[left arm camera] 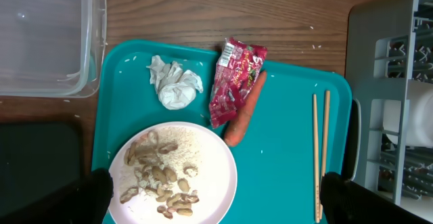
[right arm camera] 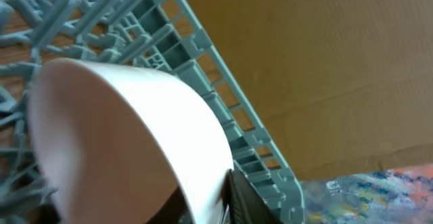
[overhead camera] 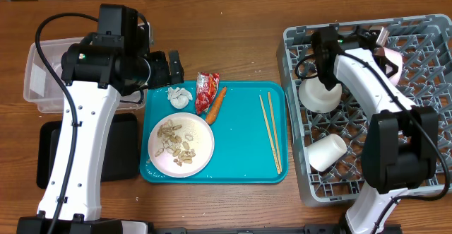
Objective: Sort waste into correct bins and load items into the dishwasher
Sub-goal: 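Lift the pink bowl and lower it into the rack's upper right, then open the right gripper and move it back over the tray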
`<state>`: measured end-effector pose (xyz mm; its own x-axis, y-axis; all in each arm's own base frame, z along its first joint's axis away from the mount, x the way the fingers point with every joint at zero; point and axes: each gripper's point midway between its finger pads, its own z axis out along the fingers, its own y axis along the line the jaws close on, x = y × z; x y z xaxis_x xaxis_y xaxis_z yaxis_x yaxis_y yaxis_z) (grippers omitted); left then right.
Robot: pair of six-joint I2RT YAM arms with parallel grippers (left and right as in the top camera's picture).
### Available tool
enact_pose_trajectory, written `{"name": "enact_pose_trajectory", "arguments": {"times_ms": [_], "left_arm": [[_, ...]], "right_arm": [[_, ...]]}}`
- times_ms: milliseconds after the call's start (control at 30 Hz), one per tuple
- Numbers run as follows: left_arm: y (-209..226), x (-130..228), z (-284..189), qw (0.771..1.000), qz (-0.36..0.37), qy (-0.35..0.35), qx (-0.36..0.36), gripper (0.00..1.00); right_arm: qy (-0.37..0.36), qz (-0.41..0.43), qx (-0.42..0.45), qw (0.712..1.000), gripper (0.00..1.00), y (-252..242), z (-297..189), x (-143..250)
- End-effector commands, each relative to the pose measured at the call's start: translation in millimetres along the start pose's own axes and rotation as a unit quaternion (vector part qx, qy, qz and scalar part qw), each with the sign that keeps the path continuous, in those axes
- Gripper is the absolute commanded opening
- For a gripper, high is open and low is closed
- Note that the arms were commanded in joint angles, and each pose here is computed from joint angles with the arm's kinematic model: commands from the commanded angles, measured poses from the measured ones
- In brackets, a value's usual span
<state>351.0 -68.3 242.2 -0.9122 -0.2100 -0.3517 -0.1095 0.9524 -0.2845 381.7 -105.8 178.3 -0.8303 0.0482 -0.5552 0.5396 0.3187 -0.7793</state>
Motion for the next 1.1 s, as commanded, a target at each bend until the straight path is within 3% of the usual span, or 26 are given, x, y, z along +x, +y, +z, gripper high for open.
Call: {"name": "enact_pose_trajectory", "arguments": {"times_ms": [0, 100, 333, 633, 800, 933, 1067], "left_arm": [[-1.1, -3.6, -5.8, 1.0, -0.002, -0.01, 0.001, 1.0], [-1.1, -3.6, -5.8, 1.0, -0.002, -0.01, 0.001, 1.0], [-1.1, -3.6, -5.8, 1.0, -0.002, -0.01, 0.001, 1.0], [-1.1, -3.6, -5.8, 1.0, -0.002, -0.01, 0.001, 1.0], [-1.1, -3.6, -5.8, 1.0, -0.002, -0.01, 0.001, 1.0], [-1.1, -3.6, -5.8, 1.0, -0.002, -0.01, 0.001, 1.0], [-1.1, -3.6, -5.8, 1.0, -0.002, -0.01, 0.001, 1.0]], "right_arm": [[-0.012, -0.015, -0.016, 1.0, 0.25, 9.0, -16.5, 1.1], [-0.019, -0.042, -0.018, 0.999, 0.36, 9.5, -26.7, 3.7], [-0.07, -0.094, -0.042, 0.992, 0.5, 19.6, -71.3, 0.9], [-0.099, -0.113, -0.075, 0.986, 0.52, 24.2, -105.1, 1.9], [-0.048, -0.066, -0.187, 0.979, 0.52, 20.0, -126.3, 4.0], [0.022, -0.02, -0.346, 0.938, 0.51, 18.2, -163.1, 12.4], [0.034, 0.011, -0.508, 0.861, 0.52, -1.0, -215.0, 8.8]]}}
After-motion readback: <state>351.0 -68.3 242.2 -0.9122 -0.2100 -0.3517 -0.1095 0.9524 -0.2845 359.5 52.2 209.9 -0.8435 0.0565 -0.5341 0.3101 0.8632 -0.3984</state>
